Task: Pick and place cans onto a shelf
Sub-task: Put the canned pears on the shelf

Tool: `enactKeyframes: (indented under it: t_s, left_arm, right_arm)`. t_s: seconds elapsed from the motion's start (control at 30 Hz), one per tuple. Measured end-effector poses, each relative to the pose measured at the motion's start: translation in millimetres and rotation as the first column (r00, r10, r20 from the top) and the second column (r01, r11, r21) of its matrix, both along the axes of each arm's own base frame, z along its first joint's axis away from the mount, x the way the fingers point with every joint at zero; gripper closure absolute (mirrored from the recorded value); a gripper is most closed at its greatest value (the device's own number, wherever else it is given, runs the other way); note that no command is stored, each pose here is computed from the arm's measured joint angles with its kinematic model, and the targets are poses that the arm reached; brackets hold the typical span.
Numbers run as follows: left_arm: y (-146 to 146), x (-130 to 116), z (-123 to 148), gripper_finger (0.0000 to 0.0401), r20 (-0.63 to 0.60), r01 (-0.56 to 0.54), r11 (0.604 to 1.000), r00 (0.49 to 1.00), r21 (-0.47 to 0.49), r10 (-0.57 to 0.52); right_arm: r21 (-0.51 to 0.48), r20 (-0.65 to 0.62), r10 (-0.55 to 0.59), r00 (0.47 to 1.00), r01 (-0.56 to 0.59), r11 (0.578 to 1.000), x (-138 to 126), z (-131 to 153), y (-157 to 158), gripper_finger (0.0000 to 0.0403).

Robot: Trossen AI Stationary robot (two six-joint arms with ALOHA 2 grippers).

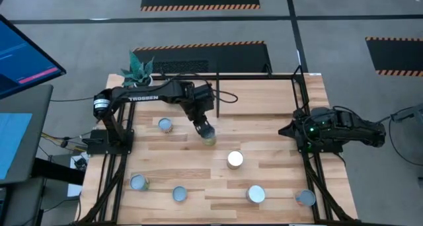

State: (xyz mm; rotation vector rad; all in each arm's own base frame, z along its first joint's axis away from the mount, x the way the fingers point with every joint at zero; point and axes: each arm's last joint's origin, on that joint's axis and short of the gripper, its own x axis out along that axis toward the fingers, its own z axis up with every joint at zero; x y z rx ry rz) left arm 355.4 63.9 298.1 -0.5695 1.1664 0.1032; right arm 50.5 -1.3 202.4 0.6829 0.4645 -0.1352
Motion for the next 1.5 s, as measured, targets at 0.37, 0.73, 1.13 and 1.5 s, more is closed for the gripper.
enactKeyframes:
  t_s: [0.37, 0.73, 1.13, 1.5]
  left_arm:
    - [8.9, 27.6, 36.4, 0.0401, 0.191, -0.040, 0.998, 0.981, 0.049, 0.030]
    - [49.2, 87.2, 41.7, 0.0401, 0.205, 0.000, 0.978, 0.978, 0.206, -0.043]
    - [92.2, 85.9, 20.3, 0.0401, 0.220, -0.100, 0.958, 0.975, 0.269, 0.040]
    - [95.1, 92.1, 7.4, 0.0401, 0.188, -0.065, 0.945, 0.982, 0.322, 0.004]
  right_arm:
    - [-0.001, 0.003, 0.001, 1.000, -0.001, 1.000, 0.2, 0.2, 0.0, 0.0321]
    - [-0.004, 0.003, 0.002, 1.000, -0.002, 1.000, 0.1, 0.2, 0.0, 0.0321]
    - [-0.004, 0.003, 0.001, 1.000, -0.001, 1.000, 0.1, 0.2, 0.0, 0.0321]
    - [-0.004, 0.003, 0.001, 1.000, -0.001, 1.000, 0.1, 0.3, -0.1, 0.0321]
